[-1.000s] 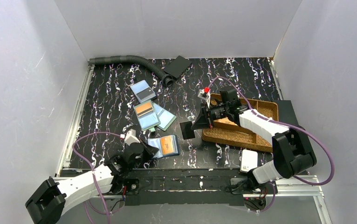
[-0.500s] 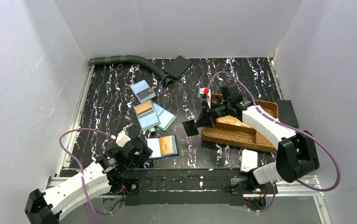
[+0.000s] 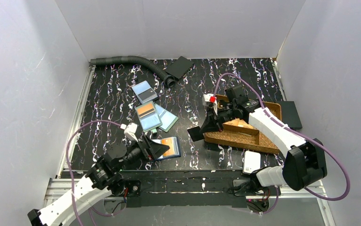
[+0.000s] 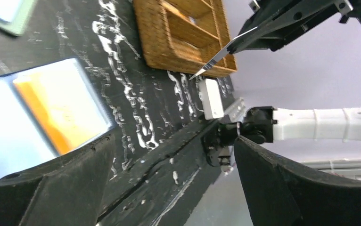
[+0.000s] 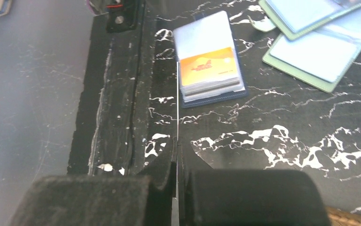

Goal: Take the credit cards out of the card holder
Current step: Remove the credit card from the card holder.

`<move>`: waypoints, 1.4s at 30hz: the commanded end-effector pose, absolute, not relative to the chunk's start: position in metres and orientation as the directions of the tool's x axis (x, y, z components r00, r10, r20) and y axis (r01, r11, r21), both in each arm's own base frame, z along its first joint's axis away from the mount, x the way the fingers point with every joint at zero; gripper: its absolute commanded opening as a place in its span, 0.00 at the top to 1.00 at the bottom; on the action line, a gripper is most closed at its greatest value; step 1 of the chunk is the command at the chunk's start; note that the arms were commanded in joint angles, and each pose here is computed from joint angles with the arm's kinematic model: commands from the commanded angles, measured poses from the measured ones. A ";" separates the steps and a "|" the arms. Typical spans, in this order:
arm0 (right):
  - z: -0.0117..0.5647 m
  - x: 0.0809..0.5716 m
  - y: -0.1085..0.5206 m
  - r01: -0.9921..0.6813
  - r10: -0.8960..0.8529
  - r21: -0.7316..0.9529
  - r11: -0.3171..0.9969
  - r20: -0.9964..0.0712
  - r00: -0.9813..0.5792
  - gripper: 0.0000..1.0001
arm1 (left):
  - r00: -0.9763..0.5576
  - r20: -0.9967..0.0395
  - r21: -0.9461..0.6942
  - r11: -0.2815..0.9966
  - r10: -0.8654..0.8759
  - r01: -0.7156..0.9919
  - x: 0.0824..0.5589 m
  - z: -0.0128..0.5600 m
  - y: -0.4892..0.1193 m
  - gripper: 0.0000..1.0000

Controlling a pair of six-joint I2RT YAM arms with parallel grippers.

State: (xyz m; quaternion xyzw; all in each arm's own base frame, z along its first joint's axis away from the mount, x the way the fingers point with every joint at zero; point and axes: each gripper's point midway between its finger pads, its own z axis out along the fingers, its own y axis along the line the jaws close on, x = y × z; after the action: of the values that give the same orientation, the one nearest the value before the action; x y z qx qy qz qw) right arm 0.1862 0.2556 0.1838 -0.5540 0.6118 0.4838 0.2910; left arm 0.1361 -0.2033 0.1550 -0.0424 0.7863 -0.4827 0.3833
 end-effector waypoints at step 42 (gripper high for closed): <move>0.220 0.227 0.241 -0.973 -0.361 0.216 0.088 -0.903 -0.233 0.12 | -0.909 -0.058 -0.951 0.300 -0.412 -0.075 0.179 0.147 -0.282 1.00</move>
State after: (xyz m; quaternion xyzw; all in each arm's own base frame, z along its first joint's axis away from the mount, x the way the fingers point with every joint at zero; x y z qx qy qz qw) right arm 0.2208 0.2530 0.2074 -0.4690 0.6615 0.4906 0.3190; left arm 0.1775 -0.3001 0.1592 0.0063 0.7940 -0.5523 0.2540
